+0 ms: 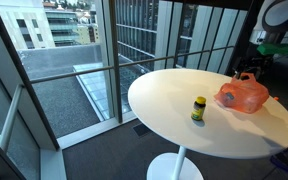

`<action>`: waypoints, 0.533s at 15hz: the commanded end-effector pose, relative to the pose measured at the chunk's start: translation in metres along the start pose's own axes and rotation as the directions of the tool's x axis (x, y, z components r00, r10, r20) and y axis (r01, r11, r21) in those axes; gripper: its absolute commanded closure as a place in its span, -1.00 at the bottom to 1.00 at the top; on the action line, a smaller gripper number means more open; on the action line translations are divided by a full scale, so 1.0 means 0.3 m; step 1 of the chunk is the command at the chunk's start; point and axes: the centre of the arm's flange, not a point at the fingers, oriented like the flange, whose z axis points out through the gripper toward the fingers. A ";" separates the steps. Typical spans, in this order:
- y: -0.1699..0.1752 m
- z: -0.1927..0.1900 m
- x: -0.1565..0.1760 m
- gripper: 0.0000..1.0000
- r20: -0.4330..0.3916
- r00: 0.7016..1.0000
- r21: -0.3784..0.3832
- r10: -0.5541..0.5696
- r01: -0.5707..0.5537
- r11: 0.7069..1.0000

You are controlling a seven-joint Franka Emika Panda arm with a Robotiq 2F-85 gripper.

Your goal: Remove the white bottle from the plastic and put it on the table

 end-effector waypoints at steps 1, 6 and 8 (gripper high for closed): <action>0.035 0.071 0.025 -1.00 -0.004 1.000 -0.019 0.029 -0.029 0.999; 0.087 0.150 0.021 -1.00 0.013 0.999 -0.038 0.037 -0.036 0.999; 0.105 0.173 0.014 -1.00 0.016 0.999 -0.042 0.037 -0.036 0.998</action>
